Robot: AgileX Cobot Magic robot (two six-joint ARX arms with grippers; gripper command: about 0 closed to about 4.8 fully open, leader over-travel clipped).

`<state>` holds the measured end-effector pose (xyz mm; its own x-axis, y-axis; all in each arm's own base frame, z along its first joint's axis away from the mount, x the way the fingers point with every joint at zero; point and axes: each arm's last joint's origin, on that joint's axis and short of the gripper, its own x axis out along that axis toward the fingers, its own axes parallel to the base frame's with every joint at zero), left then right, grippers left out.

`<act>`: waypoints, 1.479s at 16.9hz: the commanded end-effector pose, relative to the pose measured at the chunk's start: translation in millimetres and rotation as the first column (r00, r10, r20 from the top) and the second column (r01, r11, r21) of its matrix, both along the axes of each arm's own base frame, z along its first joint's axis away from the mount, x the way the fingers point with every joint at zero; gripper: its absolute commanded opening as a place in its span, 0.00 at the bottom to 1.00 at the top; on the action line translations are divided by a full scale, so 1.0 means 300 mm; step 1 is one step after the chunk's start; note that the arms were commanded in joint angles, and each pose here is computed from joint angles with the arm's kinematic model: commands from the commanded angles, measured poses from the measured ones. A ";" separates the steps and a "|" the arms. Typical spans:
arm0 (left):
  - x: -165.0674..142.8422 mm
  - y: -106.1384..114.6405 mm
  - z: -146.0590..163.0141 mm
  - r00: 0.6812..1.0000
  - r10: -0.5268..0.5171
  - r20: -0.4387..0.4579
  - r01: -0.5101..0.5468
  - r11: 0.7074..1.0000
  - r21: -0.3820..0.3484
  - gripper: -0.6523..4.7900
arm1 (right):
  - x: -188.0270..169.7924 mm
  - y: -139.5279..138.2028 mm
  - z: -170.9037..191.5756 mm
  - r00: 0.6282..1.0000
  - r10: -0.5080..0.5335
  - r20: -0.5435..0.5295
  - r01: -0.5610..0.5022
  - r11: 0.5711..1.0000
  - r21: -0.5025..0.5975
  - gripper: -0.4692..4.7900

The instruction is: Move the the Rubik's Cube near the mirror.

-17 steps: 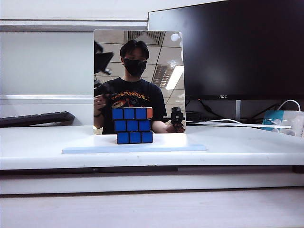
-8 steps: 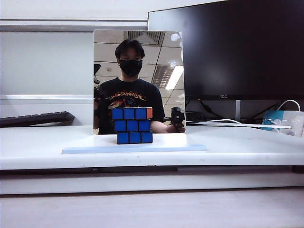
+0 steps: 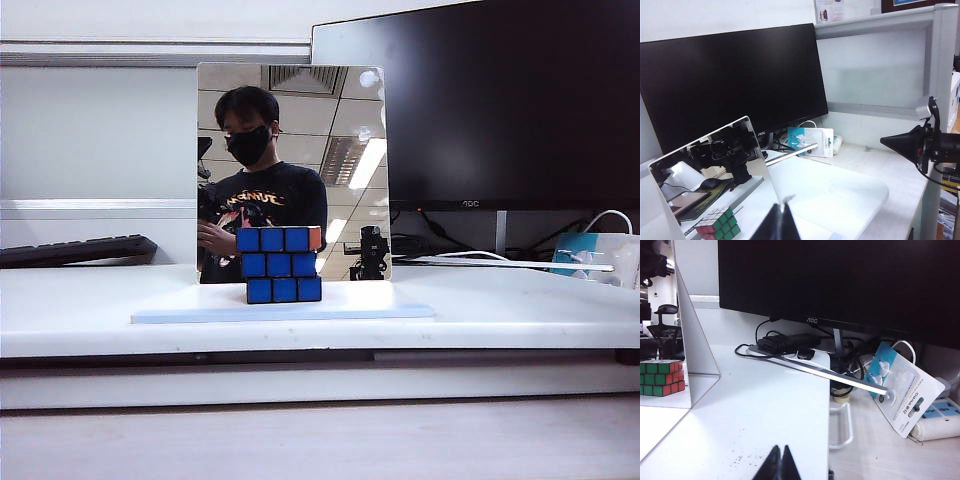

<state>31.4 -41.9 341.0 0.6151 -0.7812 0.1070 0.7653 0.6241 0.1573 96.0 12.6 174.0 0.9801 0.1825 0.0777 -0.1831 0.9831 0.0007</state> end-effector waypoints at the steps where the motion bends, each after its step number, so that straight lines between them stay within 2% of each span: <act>1: 0.005 0.050 -0.015 0.976 0.217 -0.008 -0.217 0.976 0.013 0.11 | 0.001 0.000 -0.002 1.000 -0.003 0.006 0.003 1.000 0.001 0.09; 3: 0.019 0.081 -0.060 0.895 0.445 -0.015 -0.445 0.895 0.014 0.11 | 0.001 0.000 -0.002 1.000 -0.002 0.006 0.002 1.000 0.001 0.09; 4: 0.028 0.093 -0.095 0.844 0.536 -0.012 -0.536 0.844 -0.006 0.11 | 0.001 0.000 -0.002 1.000 -0.003 0.006 0.003 1.000 0.001 0.09; 5: 0.039 0.104 -0.138 0.794 0.608 -0.015 -0.608 0.793 -0.036 0.11 | 0.001 0.000 -0.002 1.000 -0.003 0.006 0.003 1.000 0.001 0.09; 6: 0.060 0.116 -0.216 0.730 0.682 -0.032 -0.683 0.728 -0.063 0.11 | 0.001 0.000 -0.002 1.000 -0.003 0.006 0.003 1.000 0.001 0.09; 7: 0.086 0.121 -0.261 0.704 0.707 -0.061 -0.710 0.701 -0.064 0.11 | 0.001 0.000 -0.002 1.000 -0.002 0.006 0.002 1.000 0.001 0.09; 8: 0.107 0.126 -0.299 0.695 0.712 -0.094 -0.718 0.693 -0.058 0.11 | 0.001 0.000 -0.002 1.000 -0.003 0.005 0.003 1.000 0.001 0.09; 9: 0.124 0.128 -0.327 0.701 0.704 -0.116 -0.712 0.699 -0.068 0.11 | 0.001 0.000 -0.002 1.000 -0.003 0.007 0.003 1.000 0.001 0.09; 10: 0.142 0.131 -0.357 0.697 0.705 -0.130 -0.717 0.691 -0.092 0.11 | 0.001 0.001 -0.003 1.000 -0.001 0.003 0.001 1.000 0.001 0.09; 14: 0.209 0.131 -0.510 0.706 0.694 -0.141 -0.708 0.688 -0.160 0.11 | 0.001 0.000 -0.003 1.000 -0.003 0.002 0.003 1.000 0.000 0.09; 15: 0.217 0.129 -0.546 0.709 0.687 -0.159 -0.705 0.695 -0.141 0.11 | 0.001 0.000 -0.003 1.000 -0.003 0.001 0.003 1.000 0.000 0.09; 18: 0.218 0.128 -0.558 0.703 0.692 -0.162 -0.709 0.698 -0.096 0.11 | 0.001 0.000 -0.004 1.000 -0.003 0.000 0.003 1.000 0.000 0.09; 25: 0.217 0.131 -0.545 0.693 0.708 -0.139 -0.721 0.681 -0.128 0.11 | 0.001 0.000 -0.004 1.000 -0.003 -0.001 0.003 1.000 0.000 0.09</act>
<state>96.9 -2.8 174.8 0.9922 -0.0808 0.0951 0.0845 0.9958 -0.0364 96.0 12.7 173.3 0.9808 0.1822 0.0701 -0.1827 0.9832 0.0014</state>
